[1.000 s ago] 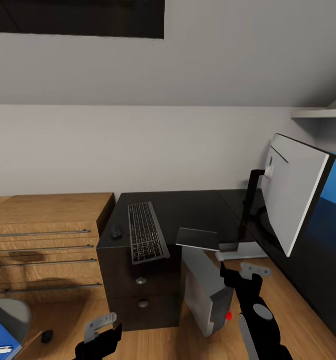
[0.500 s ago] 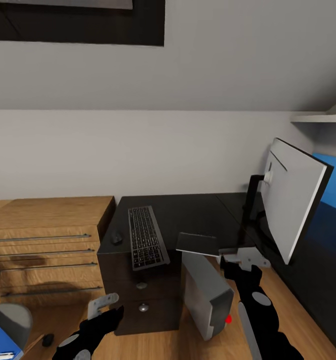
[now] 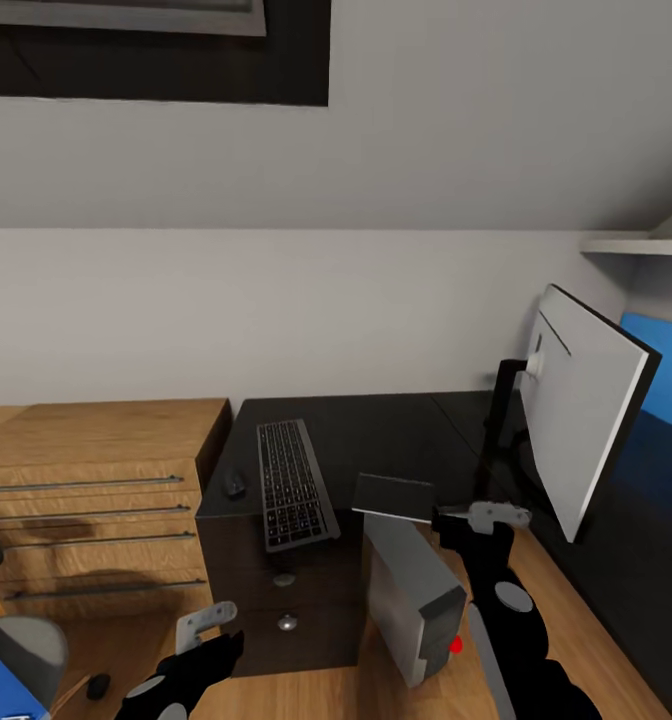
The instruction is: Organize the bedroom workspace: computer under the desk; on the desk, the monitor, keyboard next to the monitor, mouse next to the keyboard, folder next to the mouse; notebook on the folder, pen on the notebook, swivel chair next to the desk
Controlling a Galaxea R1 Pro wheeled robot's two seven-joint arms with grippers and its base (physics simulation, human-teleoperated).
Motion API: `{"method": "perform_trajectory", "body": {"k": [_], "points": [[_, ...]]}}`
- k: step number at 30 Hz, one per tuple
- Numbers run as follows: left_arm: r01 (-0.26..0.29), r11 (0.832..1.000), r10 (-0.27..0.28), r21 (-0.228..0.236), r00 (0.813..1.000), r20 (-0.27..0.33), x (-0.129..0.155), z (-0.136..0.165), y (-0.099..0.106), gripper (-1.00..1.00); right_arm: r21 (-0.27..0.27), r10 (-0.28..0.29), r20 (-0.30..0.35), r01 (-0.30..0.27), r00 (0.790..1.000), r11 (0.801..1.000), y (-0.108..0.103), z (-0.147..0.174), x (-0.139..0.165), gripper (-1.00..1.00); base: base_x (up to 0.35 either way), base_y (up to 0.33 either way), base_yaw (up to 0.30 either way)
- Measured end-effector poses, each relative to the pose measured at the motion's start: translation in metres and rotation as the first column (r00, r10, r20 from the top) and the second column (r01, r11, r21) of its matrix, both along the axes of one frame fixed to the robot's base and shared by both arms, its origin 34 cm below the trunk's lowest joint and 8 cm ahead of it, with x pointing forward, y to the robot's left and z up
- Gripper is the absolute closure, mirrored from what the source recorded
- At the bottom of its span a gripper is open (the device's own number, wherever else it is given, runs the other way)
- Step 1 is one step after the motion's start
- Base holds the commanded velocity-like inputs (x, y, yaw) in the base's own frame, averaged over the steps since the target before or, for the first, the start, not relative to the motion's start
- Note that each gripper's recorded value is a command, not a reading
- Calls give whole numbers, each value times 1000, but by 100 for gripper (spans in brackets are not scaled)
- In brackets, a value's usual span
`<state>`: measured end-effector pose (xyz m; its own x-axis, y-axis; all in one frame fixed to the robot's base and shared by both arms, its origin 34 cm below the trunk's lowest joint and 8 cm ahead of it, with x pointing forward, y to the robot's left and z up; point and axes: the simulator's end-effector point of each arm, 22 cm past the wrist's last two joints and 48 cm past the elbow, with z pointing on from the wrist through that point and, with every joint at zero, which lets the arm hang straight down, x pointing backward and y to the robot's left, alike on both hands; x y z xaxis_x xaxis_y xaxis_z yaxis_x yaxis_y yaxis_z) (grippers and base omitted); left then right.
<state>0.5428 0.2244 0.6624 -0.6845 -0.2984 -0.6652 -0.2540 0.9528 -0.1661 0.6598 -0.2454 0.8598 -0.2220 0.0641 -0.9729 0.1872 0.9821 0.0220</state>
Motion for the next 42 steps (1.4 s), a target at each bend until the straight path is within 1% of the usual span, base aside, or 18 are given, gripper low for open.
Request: {"method": "perform_trajectory", "body": {"k": [4,8,9,13,15,16,18,21,23,24,26,27,30,33,34,37,39,42], "points": [[1,1000,-1,1,1000,1,1,7,0,-100,-40,-11,66,13,998,999,-4,23,3,-100,0,0,0],[1,1000,-1,1,1000,0,1,14,-1,-100,-56,-14,128,21,992,998,-6,44,4,-100,0,0,0],[1,1000,-1,2,1000,1,1,16,-1,-100,-61,-15,156,25,988,998,-7,52,5,-100,0,0,0],[3,1000,-3,3,1000,2,2,24,-1,-100,-79,-16,217,33,976,996,-8,73,5,-100,0,0,0],[20,1000,-20,3,1000,6,2,28,-8,-100,-86,-18,234,39,972,996,-9,80,5,-100,0,0,0],[51,999,-51,2,999,11,-1,30,-22,-100,-89,-22,235,44,972,995,-10,82,5,-100,0,0,0],[73,997,-73,2,997,24,-2,34,-33,-100,-91,-26,222,47,975,995,-11,84,5,-100,0,0,0],[78,997,-78,-3,996,47,-1,42,-39,-100,-95,-31,177,48,984,994,-13,85,10,-100,0,0,0],[78,997,-78,-6,995,56,0,47,-41,-100,-98,-34,161,50,986,994,-13,103,25,-100,0,0,0],[78,997,-78,-7,995,60,1,50,-42,-100,-98,-35,161,51,986,994,-14,125,39,-100,0,0,0],[79,997,-78,-7,995,62,1,54,-42,-100,-98,-35,164,52,986,994,-14,152,56,-100,0,0,0],[78,997,-78,-8,995,64,2,56,-42,-100,-99,-34,151,49,988,994,-13,166,70,-100,0,0,0],[78,997,-78,-9,995,66,2,61,-42,-100,-104,-28,118,41,993,994,-11,184,96,-100,0,0,0],[78,997,-78,-9,995,67,2,66,-43,-100,-109,-23,87,32,996,994,-9,189,114,-100,0,0,0],[78,997,-77,-9,995,67,2,68,-43,-100,-72,-25,55,29,998,997,-11,186,133,-100,0,0,0],[78,997,-77,-9,995,67,3,73,-43,-100,-42,-22,57,24,998,999,-12,191,138,-100,0,0,0],[79,997,-78,-9,995,66,2,73,-43,-100,-15,-17,55,18,998,1000,-11,188,141,-100,0,0,0],[80,997,-80,-7,995,63,1,72,-44,-100,-8,-16,40,16,999,1000,-11,177,138,-100,0,0,0]]}}
